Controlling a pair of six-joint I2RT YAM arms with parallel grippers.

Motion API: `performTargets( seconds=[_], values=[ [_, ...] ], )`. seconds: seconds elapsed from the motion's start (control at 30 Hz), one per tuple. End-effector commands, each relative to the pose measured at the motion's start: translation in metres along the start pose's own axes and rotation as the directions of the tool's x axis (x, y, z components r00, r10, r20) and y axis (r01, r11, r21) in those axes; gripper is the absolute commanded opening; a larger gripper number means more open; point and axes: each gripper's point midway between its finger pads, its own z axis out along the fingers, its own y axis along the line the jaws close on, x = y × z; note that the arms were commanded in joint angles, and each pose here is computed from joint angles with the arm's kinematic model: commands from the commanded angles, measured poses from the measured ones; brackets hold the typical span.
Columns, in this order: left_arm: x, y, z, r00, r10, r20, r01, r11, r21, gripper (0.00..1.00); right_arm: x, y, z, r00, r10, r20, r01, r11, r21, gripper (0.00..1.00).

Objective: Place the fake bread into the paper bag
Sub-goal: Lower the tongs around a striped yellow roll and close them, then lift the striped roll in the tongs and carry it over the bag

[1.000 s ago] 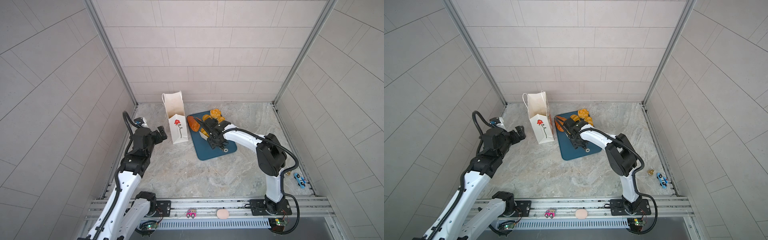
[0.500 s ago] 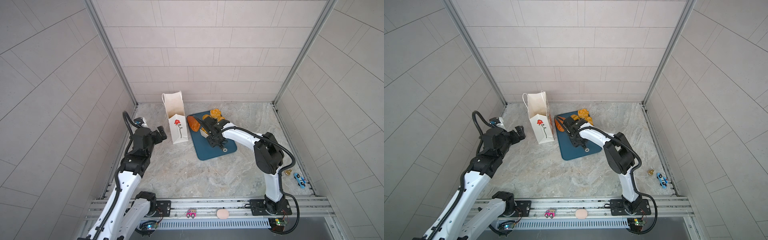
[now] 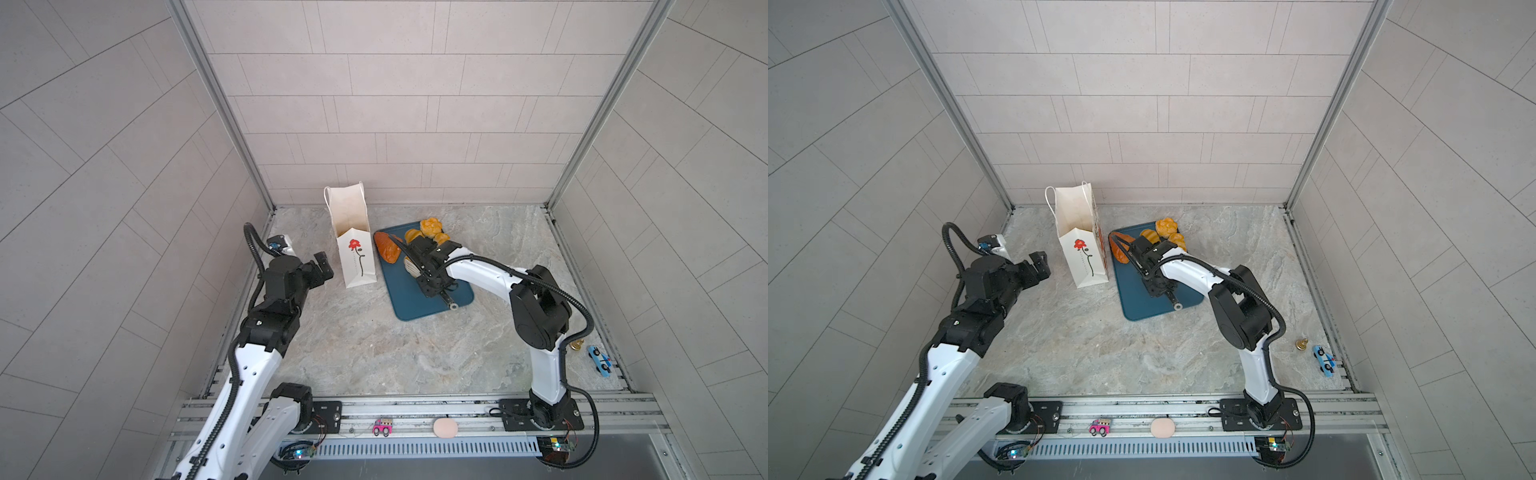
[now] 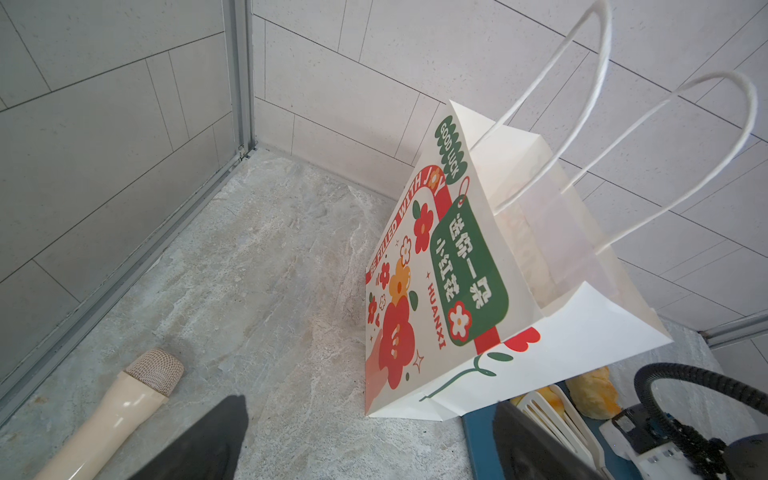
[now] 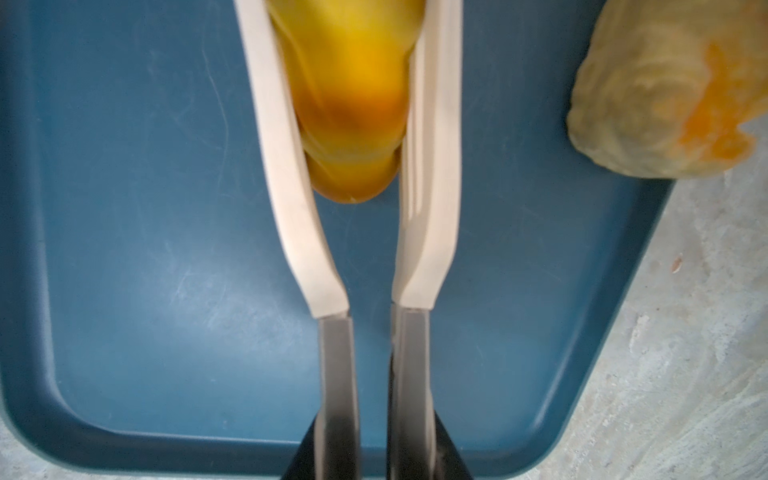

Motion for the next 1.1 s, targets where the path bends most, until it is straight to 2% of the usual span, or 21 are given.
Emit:
performTargets(
  seconds=[0.0, 0.5, 0.67, 1.07],
  values=[
    [-0.001, 0.0, -0.003, 1.0, -0.013, 0.01, 0.013, 1.0, 0.005, 1.0, -0.003, -0.007, -0.029, 0.998, 0.01, 0.056, -0.01, 1.0, -0.007, 0.25],
    [-0.006, -0.006, -0.005, 1.0, -0.026, 0.014, 0.025, 0.999, 0.026, 1.0, -0.003, -0.014, -0.097, 0.972, 0.052, 0.23, -0.04, 0.997, -0.06, 0.25],
    [-0.006, -0.007, -0.004, 0.999, -0.031, 0.012, 0.03, 0.999, 0.034, 1.0, -0.014, -0.016, -0.132, 0.946, 0.072, 0.317, -0.044, 0.994, -0.096, 0.25],
    [-0.004, -0.01, -0.004, 1.0, -0.029, 0.005, 0.029, 0.998, 0.047, 1.0, -0.043, 0.011, -0.209, 0.862, 0.075, 0.501, 0.048, 0.972, -0.228, 0.25]
  ],
)
